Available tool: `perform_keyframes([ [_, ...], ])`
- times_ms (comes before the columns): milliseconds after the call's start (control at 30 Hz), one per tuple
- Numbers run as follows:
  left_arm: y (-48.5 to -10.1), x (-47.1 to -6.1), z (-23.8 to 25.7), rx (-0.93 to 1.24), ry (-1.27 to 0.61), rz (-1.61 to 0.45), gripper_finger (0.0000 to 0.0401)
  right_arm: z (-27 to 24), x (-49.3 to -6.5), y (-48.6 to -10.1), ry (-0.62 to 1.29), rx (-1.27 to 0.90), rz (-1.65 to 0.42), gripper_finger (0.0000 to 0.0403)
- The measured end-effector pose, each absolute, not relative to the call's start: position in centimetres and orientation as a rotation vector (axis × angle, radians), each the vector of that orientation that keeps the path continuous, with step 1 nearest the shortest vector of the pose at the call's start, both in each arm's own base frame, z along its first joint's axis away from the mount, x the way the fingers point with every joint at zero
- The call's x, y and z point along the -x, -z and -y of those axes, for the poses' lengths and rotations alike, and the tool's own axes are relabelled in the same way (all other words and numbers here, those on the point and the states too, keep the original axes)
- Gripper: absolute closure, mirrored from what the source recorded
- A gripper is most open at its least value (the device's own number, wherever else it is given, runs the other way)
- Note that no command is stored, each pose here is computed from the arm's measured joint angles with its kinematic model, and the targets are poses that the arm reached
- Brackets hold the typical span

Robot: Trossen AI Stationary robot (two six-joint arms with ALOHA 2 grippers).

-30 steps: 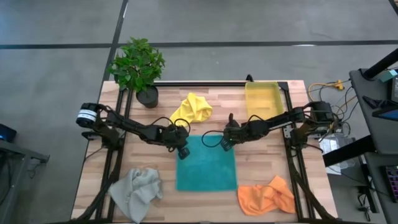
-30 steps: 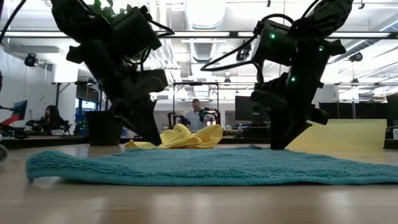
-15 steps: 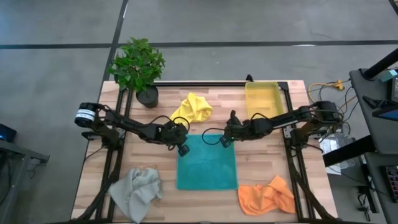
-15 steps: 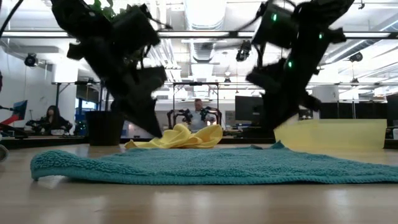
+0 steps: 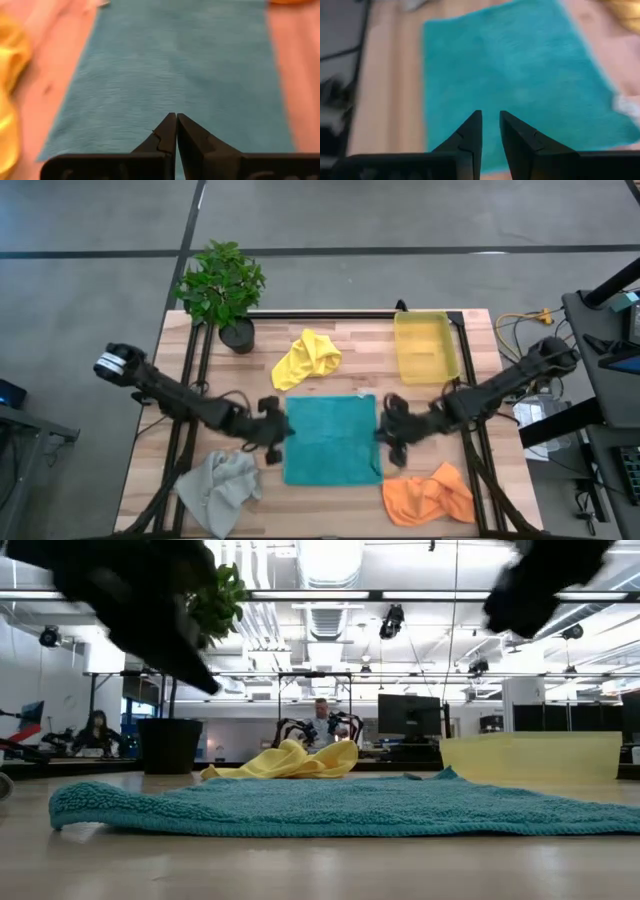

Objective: Fold microfiber towels
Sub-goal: Fold the blue microfiber towel

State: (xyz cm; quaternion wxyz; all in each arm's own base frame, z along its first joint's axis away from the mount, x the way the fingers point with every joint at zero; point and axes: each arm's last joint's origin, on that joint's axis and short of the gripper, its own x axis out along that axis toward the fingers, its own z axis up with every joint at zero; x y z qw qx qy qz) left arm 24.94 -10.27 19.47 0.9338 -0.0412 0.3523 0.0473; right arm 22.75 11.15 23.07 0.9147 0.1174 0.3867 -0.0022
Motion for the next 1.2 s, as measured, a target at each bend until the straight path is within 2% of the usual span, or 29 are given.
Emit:
perform_keyframes([
  [133, -19.1, -23.7, 13.2, 0.046, -0.079, -0.708, 0.0401, -14.2, -21.7, -22.0, -0.083, -0.2, -0.846, 0.0339],
  [300, -18.3, -22.8, 15.4, 0.066, -0.066, -0.715, 0.0401, -17.0, -21.3, -19.3, -0.097, -0.172, -0.95, 0.0327],
  [533, -17.2, -22.8, 16.6, 0.044, -0.051, -0.751, 0.0401, -20.3, -22.8, -17.5, -0.143, -0.071, -0.98, 0.028],
  [833, -18.1, -23.0, 17.4, 0.009, 0.012, -0.741, 0.0401, -22.6, -25.6, -15.9, -0.134, 0.039, -0.997, 0.0223],
  [1000, -18.2, -22.6, 17.9, 0.006, 0.04, -0.742, 0.0401, -23.1, -26.1, -14.5, -0.112, 0.066, -1.045, 0.0224],
  [1200, -18.2, -22.1, 18.6, 0.002, 0.069, -0.744, 0.0401, -22.5, -25.6, -13.5, -0.014, 0.089, -1.166, 0.0245],
])
